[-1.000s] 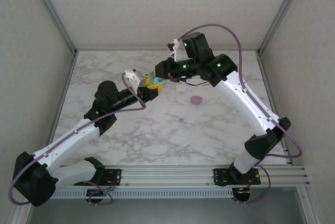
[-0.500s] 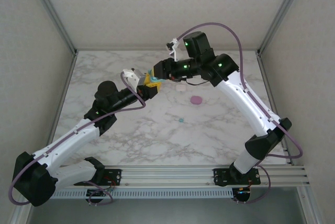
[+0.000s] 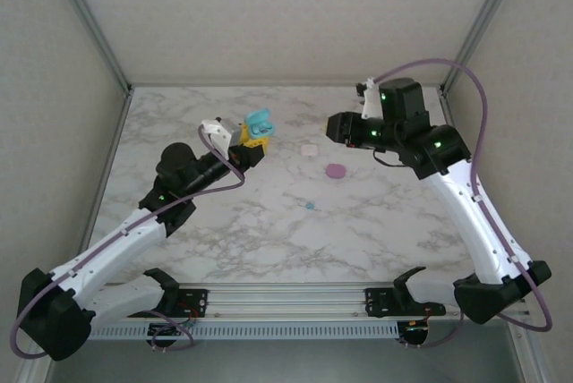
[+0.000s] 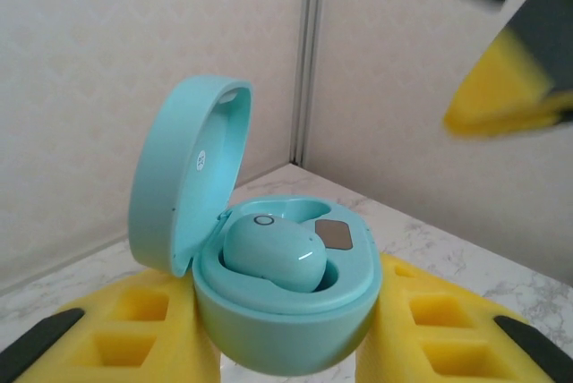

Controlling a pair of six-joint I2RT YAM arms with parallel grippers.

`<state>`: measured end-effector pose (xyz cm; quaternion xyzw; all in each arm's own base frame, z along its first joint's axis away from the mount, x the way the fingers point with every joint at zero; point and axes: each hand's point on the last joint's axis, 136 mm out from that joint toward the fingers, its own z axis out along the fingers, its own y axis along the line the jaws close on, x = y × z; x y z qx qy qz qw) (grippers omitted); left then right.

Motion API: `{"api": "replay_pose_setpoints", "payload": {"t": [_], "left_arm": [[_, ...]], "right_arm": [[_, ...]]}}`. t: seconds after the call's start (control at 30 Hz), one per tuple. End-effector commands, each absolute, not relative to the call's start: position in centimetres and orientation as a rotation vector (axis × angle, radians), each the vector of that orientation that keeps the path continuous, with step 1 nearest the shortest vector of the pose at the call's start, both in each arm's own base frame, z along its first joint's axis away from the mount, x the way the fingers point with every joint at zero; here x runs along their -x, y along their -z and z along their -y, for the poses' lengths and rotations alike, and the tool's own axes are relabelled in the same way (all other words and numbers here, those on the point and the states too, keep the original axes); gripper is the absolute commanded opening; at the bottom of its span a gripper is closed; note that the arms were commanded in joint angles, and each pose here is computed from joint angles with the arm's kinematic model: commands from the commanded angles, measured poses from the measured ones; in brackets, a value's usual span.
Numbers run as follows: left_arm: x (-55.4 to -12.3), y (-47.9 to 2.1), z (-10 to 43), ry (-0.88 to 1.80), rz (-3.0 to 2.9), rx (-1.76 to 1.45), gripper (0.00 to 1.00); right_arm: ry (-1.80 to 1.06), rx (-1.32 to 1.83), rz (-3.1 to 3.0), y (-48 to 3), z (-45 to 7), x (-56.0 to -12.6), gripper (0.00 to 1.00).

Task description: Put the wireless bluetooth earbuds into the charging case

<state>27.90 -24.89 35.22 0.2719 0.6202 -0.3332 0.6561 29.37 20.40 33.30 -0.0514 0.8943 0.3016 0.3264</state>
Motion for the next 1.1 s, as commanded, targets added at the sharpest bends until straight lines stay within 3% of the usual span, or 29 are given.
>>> {"api": "replay_pose_setpoints", "payload": {"t": [0.0,0.23,0.47,0.73,1.07], "left_arm": [[-27.1,-37.0,23.6,0.731,-1.368,-0.577,0.2],[-26.1,-37.6,22.7,0.723,-1.366,-0.574,0.2],[-25.8,-38.1,22.7,0.725,-1.363,-0.582,0.21],[-25.6,-37.9,22.9,0.74,-1.375,-0.595,0.21],[-25.9,-37.6,23.0,0.731,-1.385,-0.595,0.21]], "right_arm": [[-0.596,0.125,-2.582,-24.2,-19.2,-30.4,0.4],[-0.639,0.257,-2.917,-12.3,-23.0,-29.2,0.42],[-0.659,0.5,-3.024,-6.5,-26.5,-29.5,0.4],[-0.615,0.601,-3.077,-3.0,-28.0,-30.6,0.4],[-0.574,0.618,-3.148,-2.2,-26.0,-27.6,0.38]]}}
